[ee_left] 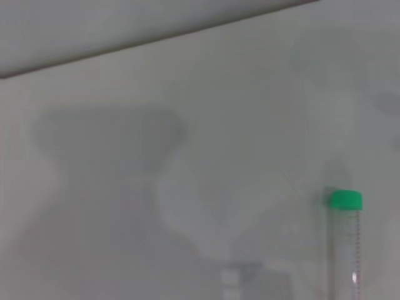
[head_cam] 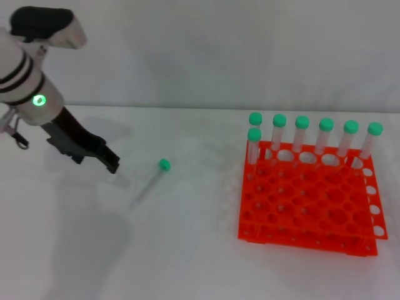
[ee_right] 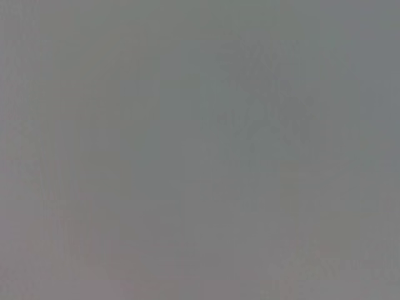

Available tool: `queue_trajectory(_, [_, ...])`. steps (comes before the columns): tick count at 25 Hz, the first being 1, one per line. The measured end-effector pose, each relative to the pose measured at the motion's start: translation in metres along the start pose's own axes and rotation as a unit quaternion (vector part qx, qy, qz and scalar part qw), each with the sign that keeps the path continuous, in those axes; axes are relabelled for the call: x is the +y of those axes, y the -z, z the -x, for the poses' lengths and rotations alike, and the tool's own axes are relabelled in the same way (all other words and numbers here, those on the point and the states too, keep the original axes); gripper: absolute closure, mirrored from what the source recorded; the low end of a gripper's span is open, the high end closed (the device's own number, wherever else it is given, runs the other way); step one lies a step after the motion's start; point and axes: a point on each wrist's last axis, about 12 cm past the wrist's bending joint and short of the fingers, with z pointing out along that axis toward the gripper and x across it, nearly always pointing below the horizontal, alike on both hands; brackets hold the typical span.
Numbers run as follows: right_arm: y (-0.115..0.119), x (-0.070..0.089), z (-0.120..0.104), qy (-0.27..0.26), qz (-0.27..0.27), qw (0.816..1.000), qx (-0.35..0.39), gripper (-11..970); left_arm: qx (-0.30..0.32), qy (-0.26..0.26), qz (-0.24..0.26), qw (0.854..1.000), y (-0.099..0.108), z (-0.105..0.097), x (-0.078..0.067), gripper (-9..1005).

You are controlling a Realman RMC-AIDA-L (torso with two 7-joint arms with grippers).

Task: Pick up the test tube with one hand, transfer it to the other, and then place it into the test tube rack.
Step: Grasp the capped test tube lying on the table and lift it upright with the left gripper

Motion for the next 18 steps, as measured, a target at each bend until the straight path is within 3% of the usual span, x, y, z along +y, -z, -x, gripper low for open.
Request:
queue_trajectory(7, [0.001, 0.0, -0.001, 0.001, 0.0, 1.0, 0.002, 87, 0.011, -0.01, -0.019, 1.0, -0.02, 0.001, -0.024, 152])
queue_trajectory(18, [-0.002, 0.002, 0.001, 0.001, 0.002, 1.0, -0.002, 86, 0.02, 0.0, -0.025, 0.999, -0.032, -0.006, -0.03, 178])
